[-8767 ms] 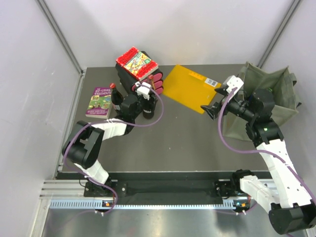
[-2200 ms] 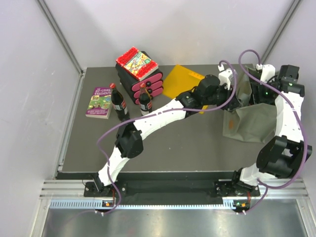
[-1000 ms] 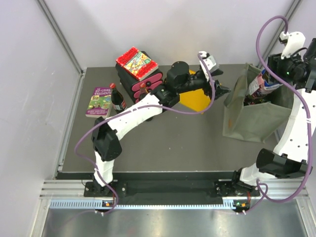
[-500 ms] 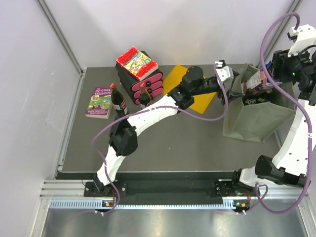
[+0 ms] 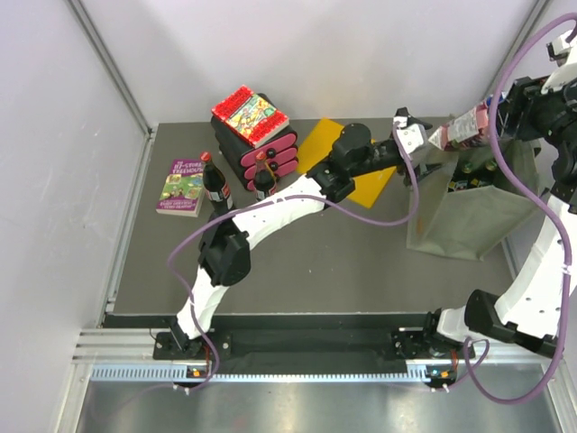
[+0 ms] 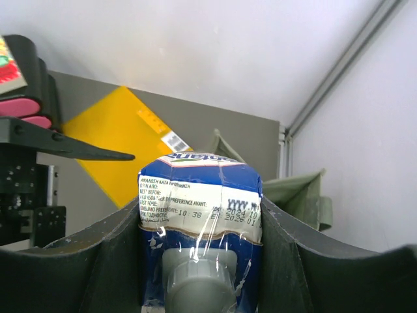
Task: Take the beverage out of the canvas bag
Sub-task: Place the drink at the center of the board.
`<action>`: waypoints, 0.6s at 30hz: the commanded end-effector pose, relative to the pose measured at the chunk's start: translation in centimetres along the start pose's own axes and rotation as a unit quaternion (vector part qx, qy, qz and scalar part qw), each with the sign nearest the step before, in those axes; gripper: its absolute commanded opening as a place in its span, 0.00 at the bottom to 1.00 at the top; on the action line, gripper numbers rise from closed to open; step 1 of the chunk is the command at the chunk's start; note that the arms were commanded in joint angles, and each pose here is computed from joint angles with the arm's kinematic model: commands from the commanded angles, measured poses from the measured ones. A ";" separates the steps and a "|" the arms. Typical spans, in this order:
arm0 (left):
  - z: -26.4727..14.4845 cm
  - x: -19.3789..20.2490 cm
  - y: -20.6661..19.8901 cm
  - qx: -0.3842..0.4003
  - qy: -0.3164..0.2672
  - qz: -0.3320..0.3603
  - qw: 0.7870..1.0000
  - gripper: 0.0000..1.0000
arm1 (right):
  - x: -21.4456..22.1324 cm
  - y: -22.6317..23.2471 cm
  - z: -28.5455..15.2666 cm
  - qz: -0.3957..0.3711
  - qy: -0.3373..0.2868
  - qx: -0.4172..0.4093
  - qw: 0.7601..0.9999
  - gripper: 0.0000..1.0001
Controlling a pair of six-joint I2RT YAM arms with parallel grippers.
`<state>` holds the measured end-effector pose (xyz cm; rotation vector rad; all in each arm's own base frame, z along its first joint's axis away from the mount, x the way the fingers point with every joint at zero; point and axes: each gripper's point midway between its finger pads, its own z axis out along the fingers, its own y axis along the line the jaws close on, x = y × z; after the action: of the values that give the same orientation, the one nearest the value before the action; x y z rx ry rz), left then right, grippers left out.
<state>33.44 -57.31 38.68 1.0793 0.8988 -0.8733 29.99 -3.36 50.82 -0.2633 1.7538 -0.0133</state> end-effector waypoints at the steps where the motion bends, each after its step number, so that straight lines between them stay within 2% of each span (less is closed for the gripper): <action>1: -2.2 -8.8 2.1 -0.038 -0.068 0.067 0.995 0.94 | -14.5 3.4 -8.3 -0.133 -0.273 -0.007 0.953 0.00; 5: -4.0 -9.7 2.1 -0.052 -0.061 0.076 0.994 0.94 | -14.7 4.6 -8.4 -0.122 -0.279 -0.040 0.952 0.00; 6: -4.9 -11.4 2.2 -0.057 -0.069 0.084 0.992 0.94 | -14.7 5.3 -8.5 -0.114 -0.281 -0.059 0.951 0.00; 8: -5.7 -11.1 2.0 -0.059 -0.058 0.089 0.993 0.94 | -14.2 5.9 -7.9 -0.103 -0.274 -0.084 0.952 0.00; 10: -7.1 -12.5 1.8 -0.062 -0.055 0.096 0.992 0.94 | -13.3 6.6 -7.0 -0.083 -0.262 -0.119 0.954 0.00; 11: -7.6 -11.5 1.4 -0.058 -0.041 0.094 0.993 0.94 | -12.9 6.8 -6.8 -0.078 -0.257 -0.129 0.955 0.00; 12: -8.6 -13.0 1.3 -0.060 -0.047 0.099 0.992 0.94 | -12.5 7.3 -6.5 -0.071 -0.252 -0.145 0.954 0.00; 13: -9.0 -11.9 0.8 -0.053 -0.031 0.091 0.994 0.94 | -11.9 7.5 -5.9 -0.064 -0.243 -0.156 0.955 0.00; 15: -10.2 -13.0 0.1 -0.045 -0.030 0.064 0.996 0.94 | -11.2 8.0 -5.3 -0.056 -0.233 -0.173 0.955 0.00; 16: -10.6 -12.0 -0.6 -0.034 -0.010 0.045 0.998 0.94 | -10.5 8.7 -4.5 -0.049 -0.223 -0.192 0.955 0.00; 18: -11.8 -13.2 -1.8 -0.021 -0.015 0.009 1.000 0.94 | -9.2 9.4 -3.4 -0.049 -0.204 -0.202 0.956 0.00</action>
<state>27.59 -46.72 46.66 1.0338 0.8334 -0.7510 29.12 3.36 51.91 -0.3769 1.6534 0.3719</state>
